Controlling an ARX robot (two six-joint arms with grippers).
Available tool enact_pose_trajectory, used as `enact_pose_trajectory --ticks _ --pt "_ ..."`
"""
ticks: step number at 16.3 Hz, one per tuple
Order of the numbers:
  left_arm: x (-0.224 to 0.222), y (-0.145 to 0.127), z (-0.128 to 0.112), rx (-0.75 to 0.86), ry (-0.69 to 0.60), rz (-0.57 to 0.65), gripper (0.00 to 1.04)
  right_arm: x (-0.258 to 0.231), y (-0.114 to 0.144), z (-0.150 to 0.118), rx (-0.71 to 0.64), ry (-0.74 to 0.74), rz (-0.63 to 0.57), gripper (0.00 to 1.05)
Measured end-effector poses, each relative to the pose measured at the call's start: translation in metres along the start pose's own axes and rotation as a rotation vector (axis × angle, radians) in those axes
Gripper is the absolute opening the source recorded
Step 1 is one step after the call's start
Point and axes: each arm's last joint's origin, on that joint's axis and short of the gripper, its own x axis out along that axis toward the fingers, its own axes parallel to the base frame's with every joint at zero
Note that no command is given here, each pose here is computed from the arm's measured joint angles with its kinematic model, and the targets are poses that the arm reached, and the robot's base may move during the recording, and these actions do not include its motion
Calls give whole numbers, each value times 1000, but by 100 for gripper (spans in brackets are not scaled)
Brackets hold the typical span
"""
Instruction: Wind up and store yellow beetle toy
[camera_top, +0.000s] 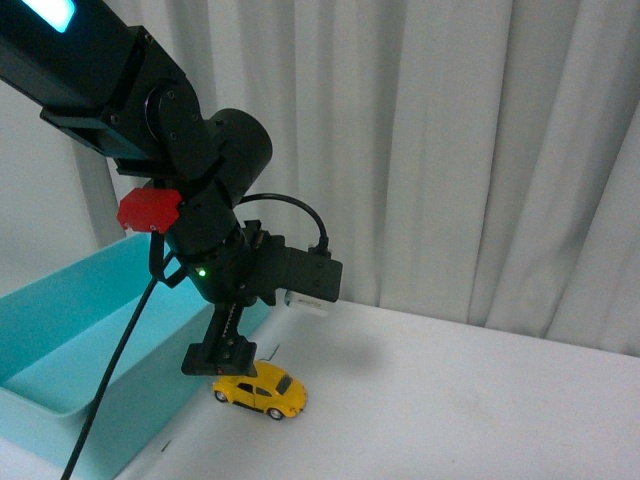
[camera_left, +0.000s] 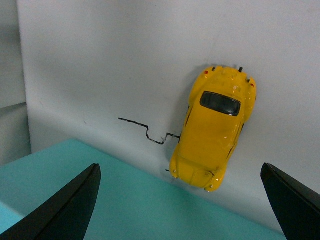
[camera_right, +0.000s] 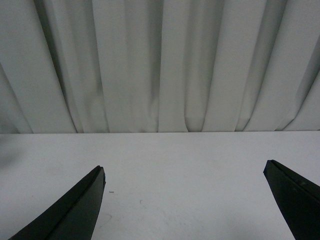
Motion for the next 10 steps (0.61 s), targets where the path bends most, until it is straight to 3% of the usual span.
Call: enact_pose_trajectory --ticks 6,8,10 --pt "27 -11 2 54 30 -56 98 0 0 0 0 0 0 98" --pt "36 -13 4 72 35 -53 90 0 0 0 0 0 0 98" --pt "45 -16 3 91 54 -71 71 0 0 0 0 0 0 98"
